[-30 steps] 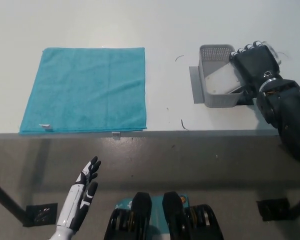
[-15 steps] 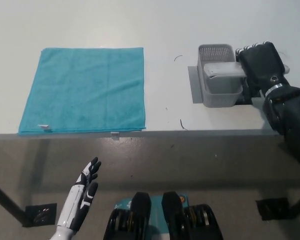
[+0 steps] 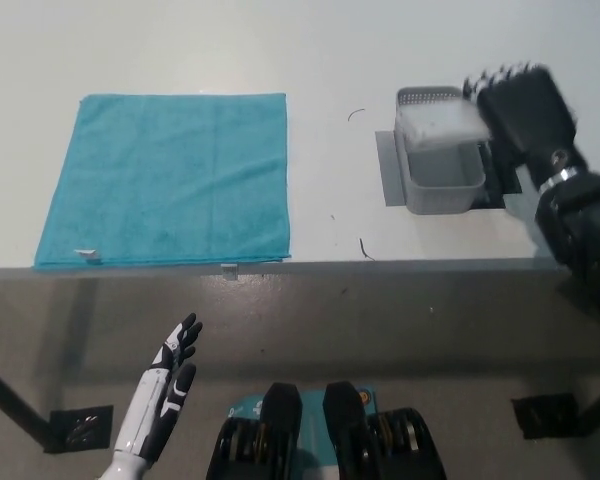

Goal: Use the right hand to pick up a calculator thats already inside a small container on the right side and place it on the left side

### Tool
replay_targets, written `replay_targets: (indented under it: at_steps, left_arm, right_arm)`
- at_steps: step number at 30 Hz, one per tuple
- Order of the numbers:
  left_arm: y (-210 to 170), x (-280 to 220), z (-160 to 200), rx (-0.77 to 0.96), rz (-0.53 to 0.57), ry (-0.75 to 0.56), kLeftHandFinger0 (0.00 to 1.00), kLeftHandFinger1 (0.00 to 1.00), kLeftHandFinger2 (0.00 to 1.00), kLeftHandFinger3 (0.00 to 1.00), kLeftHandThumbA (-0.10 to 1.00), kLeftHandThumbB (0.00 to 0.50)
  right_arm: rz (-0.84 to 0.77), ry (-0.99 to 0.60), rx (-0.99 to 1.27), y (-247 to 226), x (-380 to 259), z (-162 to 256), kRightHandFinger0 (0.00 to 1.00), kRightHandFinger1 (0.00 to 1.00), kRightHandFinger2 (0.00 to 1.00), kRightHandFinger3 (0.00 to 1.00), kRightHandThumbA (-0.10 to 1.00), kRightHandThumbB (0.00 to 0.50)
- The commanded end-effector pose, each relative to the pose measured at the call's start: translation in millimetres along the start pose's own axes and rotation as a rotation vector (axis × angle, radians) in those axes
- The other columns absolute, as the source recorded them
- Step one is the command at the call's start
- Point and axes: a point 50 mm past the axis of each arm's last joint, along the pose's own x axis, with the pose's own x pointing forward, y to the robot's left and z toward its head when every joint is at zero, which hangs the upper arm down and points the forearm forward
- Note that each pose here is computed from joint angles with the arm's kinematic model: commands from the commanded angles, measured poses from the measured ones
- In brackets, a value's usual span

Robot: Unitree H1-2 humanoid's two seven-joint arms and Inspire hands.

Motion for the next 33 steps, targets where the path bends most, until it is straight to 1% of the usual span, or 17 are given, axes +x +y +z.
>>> replay_targets:
  at_steps: [1,3,4,5,6,7,8,10,13,16,17,19,21,24,29,31,33]
  left_arm:
    - [6,11,10,-0.014,0.029,-0.07,1.0,1.0,1.0,1.0,1.0,0.029]
    - [6,12,10,-0.011,0.03,-0.073,1.0,1.0,1.0,1.0,1.0,0.029]
    - [6,12,11,-0.009,0.028,-0.075,1.0,1.0,1.0,1.0,1.0,0.028]
    - [6,12,11,-0.009,0.028,-0.075,1.0,1.0,1.0,1.0,1.0,0.028]
    - [6,12,11,-0.01,0.03,-0.072,1.0,1.0,1.0,1.0,1.0,0.037]
    - [6,12,11,-0.005,0.03,-0.075,1.0,1.0,1.0,1.0,1.0,0.036]
    - [6,12,11,0.0,0.028,-0.079,1.0,1.0,1.0,1.0,1.0,0.033]
    - [6,12,12,0.002,0.028,-0.084,1.0,1.0,1.0,1.0,1.0,0.034]
    - [6,13,12,0.001,0.028,-0.084,1.0,1.0,1.0,1.0,1.0,0.04]
    - [6,13,12,0.0,0.028,-0.079,1.0,1.0,1.0,1.0,1.0,0.053]
    - [6,13,12,0.0,0.027,-0.079,1.0,1.0,1.0,1.0,1.0,0.053]
    - [6,11,12,0.006,0.024,-0.08,1.0,1.0,1.0,1.0,1.0,0.048]
    - [7,11,11,0.005,0.018,-0.079,1.0,1.0,1.0,1.0,1.0,0.048]
    - [6,10,11,0.009,0.013,-0.075,1.0,1.0,1.0,1.0,1.0,0.061]
    - [5,9,11,0.015,0.009,-0.075,1.0,1.0,1.0,1.0,1.0,0.043]
    - [5,7,10,0.013,0.007,-0.075,1.0,1.0,1.0,1.0,1.0,0.047]
    - [5,7,10,0.015,0.002,-0.073,1.0,1.0,1.0,1.0,1.0,0.041]
  right_arm:
    - [-0.342,0.014,-0.013,-102,45,-27,0.0,0.45,0.84,0.2,-0.1,0.148]
    - [-0.374,0.012,-0.009,-115,46,-28,0.0,0.45,0.85,0.3,-0.1,0.148]
    - [-0.41,0.004,0.023,-126,47,-28,0.0,0.42,0.81,0.32,-0.1,0.194]
    - [-0.425,0.003,0.027,-131,47,-28,0.0,0.38,0.77,0.33,-0.1,0.211]
    - [-0.483,-0.009,0.029,-139,51,-28,0.0,0.24,0.66,0.34,-0.1,0.237]
    - [-0.506,-0.013,0.03,-144,54,-27,0.0,0.2,0.65,0.37,-0.1,0.229]
    - [-0.507,-0.017,0.038,-153,58,-25,0.0,0.21,0.69,0.52,-0.1,0.219]
    - [-0.505,-0.026,0.047,-166,65,-20,0.0,0.24,0.73,0.65,-0.1,0.231]
    - [-0.504,-0.046,0.062,-175,70,-14,0.0,0.26,0.74,0.71,-0.1,0.208]
    - [-0.513,-0.071,0.05,-178,80,4,0.0,0.27,0.72,0.63,-0.1,0.257]
    - [-0.514,-0.076,0.045,-177,81,7,0.0,0.28,0.71,0.58,-0.1,0.276]
    - [-0.513,-0.097,0.045,-173,88,19,0.0,0.29,0.69,0.53,-0.1,0.242]
    - [-0.496,-0.115,0.064,-171,94,32,0.0,0.28,0.68,0.55,-0.1,0.233]
    - [-0.473,-0.141,0.08,-167,107,57,0.0,0.31,0.73,0.58,-0.1,0.269]
    - [-0.45,-0.199,0.109,-160,128,103,0.0,0.32,0.74,0.63,-0.1,0.249]
    - [-0.425,-0.212,0.101,-156,136,126,0.0,0.3,0.7,0.63,-0.1,0.252]
    - [-0.406,-0.229,0.116,-154,141,145,0.0,0.24,0.63,0.61,-0.1,0.251]
